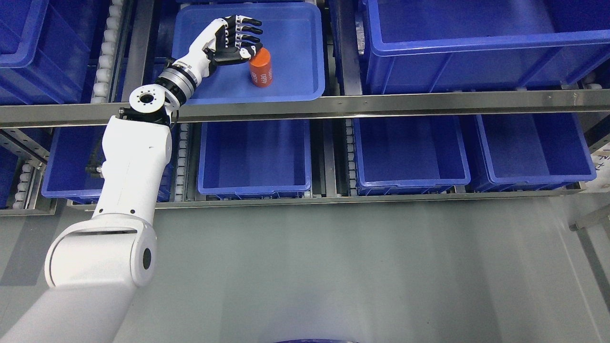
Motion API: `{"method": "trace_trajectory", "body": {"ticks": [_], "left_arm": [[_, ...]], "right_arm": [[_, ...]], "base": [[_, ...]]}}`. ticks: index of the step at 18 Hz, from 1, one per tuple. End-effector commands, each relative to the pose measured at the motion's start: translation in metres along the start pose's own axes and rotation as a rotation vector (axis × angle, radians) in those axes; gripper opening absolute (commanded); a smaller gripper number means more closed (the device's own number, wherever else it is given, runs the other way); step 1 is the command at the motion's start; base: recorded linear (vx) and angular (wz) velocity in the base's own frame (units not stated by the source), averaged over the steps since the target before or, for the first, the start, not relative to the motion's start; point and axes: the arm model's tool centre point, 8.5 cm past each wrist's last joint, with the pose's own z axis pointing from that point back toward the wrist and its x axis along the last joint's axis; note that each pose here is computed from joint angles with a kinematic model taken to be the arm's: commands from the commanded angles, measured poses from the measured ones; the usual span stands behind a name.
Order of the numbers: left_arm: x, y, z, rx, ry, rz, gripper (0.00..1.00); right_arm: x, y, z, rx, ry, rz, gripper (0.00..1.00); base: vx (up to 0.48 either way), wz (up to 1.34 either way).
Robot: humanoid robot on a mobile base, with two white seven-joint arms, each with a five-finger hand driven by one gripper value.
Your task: Grab orange capacitor from left shelf to right desk
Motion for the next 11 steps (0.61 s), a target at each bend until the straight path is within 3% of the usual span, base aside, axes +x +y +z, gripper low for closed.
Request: {"method": "trace_trajectory", "body": {"ticks": [1,5,6,8,10,11], "left_arm": [[0.017,0.042,0.023,0.144,-0.121,0.077,0.07],[0.017,0.041,0.023,0.126,-0.124,0.074,0.10],[0.016,0.039,0.022,0.123,-0.117,0.070,0.19],[0.014,0.030,0.017,0.088,-0.073,0.048,0.78],[-0.003,0.009,0.016,0.014,0.002,-0.002,0.98],[-0.010,0.009,0.022,-0.005,0.027,-0.045,1.00]], "right_arm": [[-0.007,-0.011,0.000,-0.018,0.005,-0.007,1.00],[-0.007,-0.011,0.000,-0.018,0.003,-0.007,1.00],[-0.007,-0.011,0.000,-0.018,0.003,-0.007,1.00],[-0.007,-0.011,0.000,-0.018,0.003,-0.007,1.00],[-0.007,-0.011,0.000,-0.018,0.003,-0.007,1.00],[-0.007,-0.011,0.000,-0.018,0.003,-0.007,1.00]], "base": [[0.000,0.00],[0.000,0.00],[0.000,0.00],[0.000,0.00],[0.000,0.00],[0.000,0.00]]}}
